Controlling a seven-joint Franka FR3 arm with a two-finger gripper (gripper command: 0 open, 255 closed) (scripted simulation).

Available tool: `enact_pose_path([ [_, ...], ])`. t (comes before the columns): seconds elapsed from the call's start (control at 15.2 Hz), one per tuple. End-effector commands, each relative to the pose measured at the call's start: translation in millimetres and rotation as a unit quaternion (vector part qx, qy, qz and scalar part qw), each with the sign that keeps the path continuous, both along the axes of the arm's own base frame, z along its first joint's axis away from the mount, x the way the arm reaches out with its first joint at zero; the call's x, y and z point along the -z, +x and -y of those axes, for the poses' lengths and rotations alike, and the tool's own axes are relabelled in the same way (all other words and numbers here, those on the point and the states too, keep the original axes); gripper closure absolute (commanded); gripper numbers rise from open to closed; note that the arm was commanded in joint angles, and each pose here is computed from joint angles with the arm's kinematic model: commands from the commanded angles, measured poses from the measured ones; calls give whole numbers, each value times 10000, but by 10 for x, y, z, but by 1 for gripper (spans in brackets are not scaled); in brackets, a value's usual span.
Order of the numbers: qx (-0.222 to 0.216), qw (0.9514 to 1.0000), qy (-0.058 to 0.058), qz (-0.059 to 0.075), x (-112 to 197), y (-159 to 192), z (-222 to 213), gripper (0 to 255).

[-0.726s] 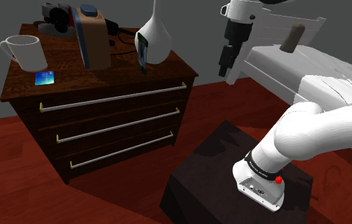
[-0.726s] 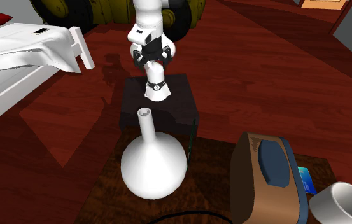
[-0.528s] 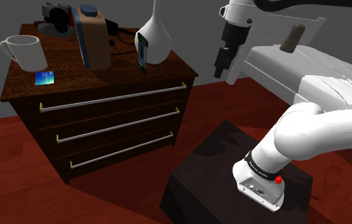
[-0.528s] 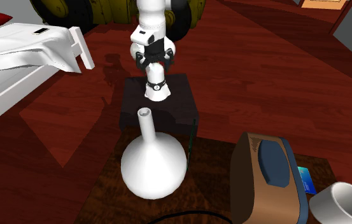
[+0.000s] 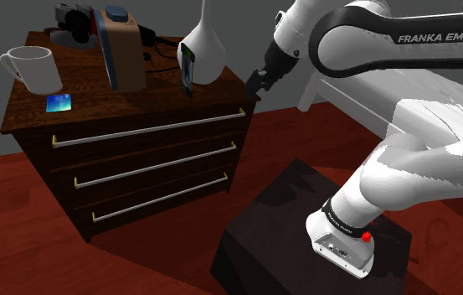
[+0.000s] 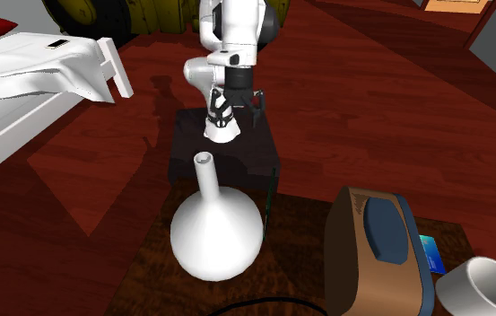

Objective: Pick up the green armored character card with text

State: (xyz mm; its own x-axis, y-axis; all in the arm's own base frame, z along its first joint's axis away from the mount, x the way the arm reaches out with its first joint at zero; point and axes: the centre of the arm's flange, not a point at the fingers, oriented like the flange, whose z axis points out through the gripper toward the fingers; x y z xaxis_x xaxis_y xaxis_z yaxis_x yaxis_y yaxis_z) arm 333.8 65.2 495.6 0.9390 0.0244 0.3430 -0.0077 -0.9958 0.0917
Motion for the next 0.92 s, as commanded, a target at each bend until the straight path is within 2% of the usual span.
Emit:
enact_pose_path([
  [0.0, 171, 9980, -26, 600, 84, 126, -149, 0],
  [0.2, 419, 9891, -105, 1405, 177, 293, -345, 0],
  [0.4, 664, 9731, -183, 2199, 244, 483, -531, 0],
  [0.59, 904, 9500, -260, 2978, 282, 691, -707, 0],
  [0.73, 1061, 9307, -310, 3486, 290, 837, -817, 0],
  [0.86, 1214, 9085, -360, 3982, 283, 986, -923, 0],
])
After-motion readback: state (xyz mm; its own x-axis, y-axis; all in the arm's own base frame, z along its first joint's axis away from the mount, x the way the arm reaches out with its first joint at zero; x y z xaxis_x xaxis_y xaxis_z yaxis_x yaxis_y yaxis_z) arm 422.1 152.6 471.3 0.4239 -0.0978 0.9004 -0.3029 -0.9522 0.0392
